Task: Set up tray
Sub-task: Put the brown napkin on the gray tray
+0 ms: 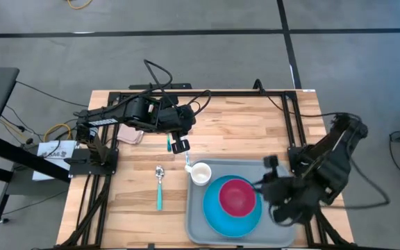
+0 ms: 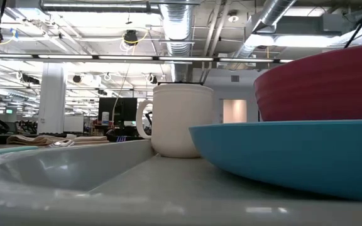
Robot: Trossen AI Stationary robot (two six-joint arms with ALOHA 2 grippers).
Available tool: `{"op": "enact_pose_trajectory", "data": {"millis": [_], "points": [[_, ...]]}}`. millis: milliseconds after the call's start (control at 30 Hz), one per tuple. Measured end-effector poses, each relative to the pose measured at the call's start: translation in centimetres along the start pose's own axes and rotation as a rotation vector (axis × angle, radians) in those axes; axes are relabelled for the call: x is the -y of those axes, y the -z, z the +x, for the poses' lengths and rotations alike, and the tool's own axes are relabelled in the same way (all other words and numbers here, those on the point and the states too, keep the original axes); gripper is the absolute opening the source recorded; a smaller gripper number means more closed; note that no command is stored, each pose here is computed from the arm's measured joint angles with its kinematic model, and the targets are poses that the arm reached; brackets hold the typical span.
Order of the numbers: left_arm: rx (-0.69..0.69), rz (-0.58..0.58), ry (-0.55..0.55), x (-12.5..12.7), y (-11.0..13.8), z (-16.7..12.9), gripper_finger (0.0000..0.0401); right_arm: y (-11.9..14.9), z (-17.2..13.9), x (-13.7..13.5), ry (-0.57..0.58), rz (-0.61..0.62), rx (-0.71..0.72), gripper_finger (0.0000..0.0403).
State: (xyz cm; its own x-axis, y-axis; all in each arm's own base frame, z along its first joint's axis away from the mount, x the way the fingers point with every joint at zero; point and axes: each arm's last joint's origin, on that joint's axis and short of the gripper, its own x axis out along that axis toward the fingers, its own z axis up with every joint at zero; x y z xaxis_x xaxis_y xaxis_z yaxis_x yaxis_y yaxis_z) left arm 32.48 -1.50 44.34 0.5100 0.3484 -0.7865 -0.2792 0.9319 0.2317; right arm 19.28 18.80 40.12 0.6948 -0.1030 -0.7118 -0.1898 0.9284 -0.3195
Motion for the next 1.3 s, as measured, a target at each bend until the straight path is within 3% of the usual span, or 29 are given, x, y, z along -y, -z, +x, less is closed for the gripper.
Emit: {"op": "enact_pose_trajectory", "data": {"millis": [167, 333, 467, 767, 1300], "points": [[0.0, 0.002, 0.0, 0.0, 0.0, 0.0, 0.0067, 0.1, -0.8, 2.2, 0.072, 0.158, 0.046, 0.006], [0.0, 0.003, 0.0, 0.0, 0.0, 0.0, 0.0067, -0.1, 0.5, 2.7, 0.077, 0.241, -0.014, 0.006], [0.0, 0.002, 0.0, 0.0, 0.0, 0.0, 0.0067, -0.3, 2.7, 2.2, 0.052, 0.229, -0.122, 0.0061], [0.002, 0.002, 0.001, 0.0, 0.0, 0.0, 0.0067, -0.1, 6.3, 2.6, 0.119, 0.136, -0.302, 0.0061], [0.002, 0.003, 0.0, 0.0, 0.0, 0.0, 0.0067, 0.0, 4.8, 3.6, 0.106, 0.18, -0.248, 0.0061]]}}
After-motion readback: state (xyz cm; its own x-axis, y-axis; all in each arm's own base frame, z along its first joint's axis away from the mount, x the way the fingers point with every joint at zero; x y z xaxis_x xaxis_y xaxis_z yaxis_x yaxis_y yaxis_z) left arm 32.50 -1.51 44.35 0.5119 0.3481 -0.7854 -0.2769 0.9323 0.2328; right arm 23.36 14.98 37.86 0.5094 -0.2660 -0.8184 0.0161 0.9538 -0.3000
